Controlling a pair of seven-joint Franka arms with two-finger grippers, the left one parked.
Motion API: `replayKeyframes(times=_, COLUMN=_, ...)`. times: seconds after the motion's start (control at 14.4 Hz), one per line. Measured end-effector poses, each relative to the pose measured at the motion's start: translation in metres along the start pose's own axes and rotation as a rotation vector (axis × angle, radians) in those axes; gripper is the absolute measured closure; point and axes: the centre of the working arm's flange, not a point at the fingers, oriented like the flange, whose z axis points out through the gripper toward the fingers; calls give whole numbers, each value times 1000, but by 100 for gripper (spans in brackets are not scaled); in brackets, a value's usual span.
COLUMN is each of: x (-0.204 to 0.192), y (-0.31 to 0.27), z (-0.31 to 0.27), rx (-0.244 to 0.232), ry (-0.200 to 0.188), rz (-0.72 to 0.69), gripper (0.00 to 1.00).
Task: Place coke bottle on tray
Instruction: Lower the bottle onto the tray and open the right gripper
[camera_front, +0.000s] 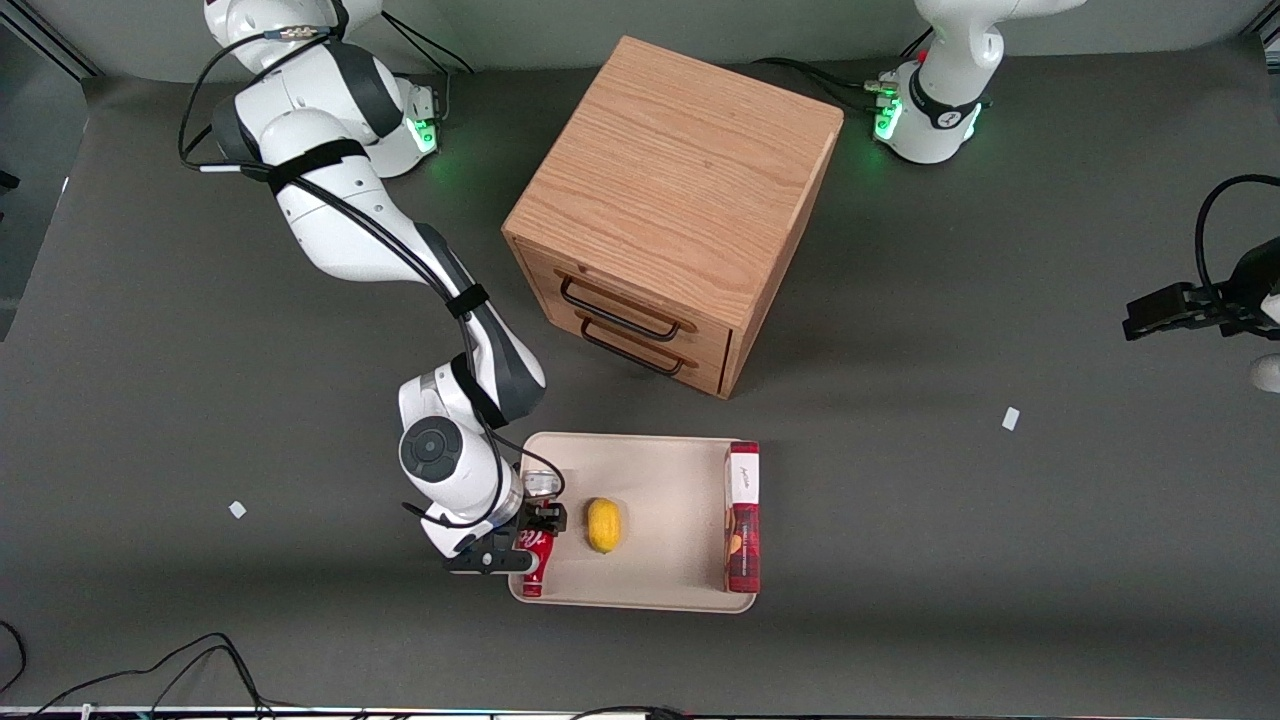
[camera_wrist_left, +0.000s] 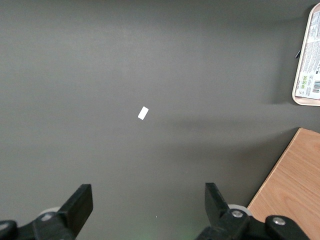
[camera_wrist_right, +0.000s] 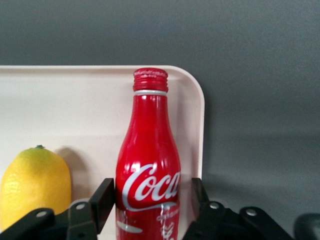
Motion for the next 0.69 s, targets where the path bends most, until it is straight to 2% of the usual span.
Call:
replayKeyframes(times=0.07, x=0, y=0, z=1, rx=1, ry=3, rz=0, gripper=16)
replayKeyframes(times=0.14, x=0, y=0, z=1, rx=3, ry=7, rz=0, gripper=13)
replayKeyframes(times=0.42, x=1, y=0, z=1, rx=5, ry=11, rz=0, gripper=12)
replayKeyframes(times=0.55, x=3, y=-1, z=-3, rx=10, ry=21, rz=0, gripper=0)
replayKeyframes(times=0.69, x=8, y=-3, z=-16, rx=17, ry=38, rz=1, gripper=0)
